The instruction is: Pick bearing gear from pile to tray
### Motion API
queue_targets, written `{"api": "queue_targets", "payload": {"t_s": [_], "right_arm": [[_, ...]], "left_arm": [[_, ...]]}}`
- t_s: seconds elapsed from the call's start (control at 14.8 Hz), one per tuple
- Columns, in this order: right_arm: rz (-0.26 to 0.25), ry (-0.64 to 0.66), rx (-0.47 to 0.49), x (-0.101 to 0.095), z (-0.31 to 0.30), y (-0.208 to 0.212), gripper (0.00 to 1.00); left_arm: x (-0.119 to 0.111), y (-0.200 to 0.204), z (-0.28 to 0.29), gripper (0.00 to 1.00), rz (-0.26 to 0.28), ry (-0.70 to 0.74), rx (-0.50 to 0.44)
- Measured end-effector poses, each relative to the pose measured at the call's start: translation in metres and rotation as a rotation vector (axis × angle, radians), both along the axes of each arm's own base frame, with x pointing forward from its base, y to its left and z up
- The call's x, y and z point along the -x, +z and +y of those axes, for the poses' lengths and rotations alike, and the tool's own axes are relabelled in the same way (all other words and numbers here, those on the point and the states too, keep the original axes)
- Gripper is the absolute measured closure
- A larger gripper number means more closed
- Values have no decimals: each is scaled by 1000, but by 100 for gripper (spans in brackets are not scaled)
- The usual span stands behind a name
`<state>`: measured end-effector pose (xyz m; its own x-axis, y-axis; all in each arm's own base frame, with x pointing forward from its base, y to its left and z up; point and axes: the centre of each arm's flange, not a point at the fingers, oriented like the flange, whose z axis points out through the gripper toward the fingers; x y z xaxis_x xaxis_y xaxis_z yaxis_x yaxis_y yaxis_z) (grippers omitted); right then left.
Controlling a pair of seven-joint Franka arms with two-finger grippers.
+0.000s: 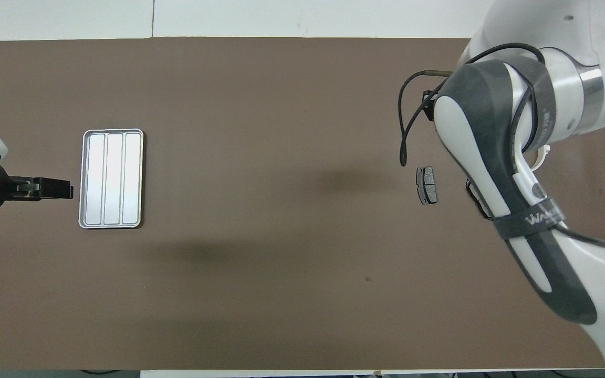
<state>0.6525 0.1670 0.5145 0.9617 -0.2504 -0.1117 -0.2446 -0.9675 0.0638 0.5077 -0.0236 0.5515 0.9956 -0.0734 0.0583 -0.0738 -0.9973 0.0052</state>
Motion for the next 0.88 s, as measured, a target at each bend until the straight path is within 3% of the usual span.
{"api": "queue_targets", "payload": {"t_s": [0.27,0.47,0.88], "right_arm": [[-30,-212,-58,46,136,11,76],[-47,-315,-102,74,204,-3,76],[-71,-362,-126,112,267,-106,76]], "left_arm": [[3,-14,-13,0,14,-19,-1],[3,-16,-9,0,12,-12,1],[2,-18,0,0,3,6,3]]}}
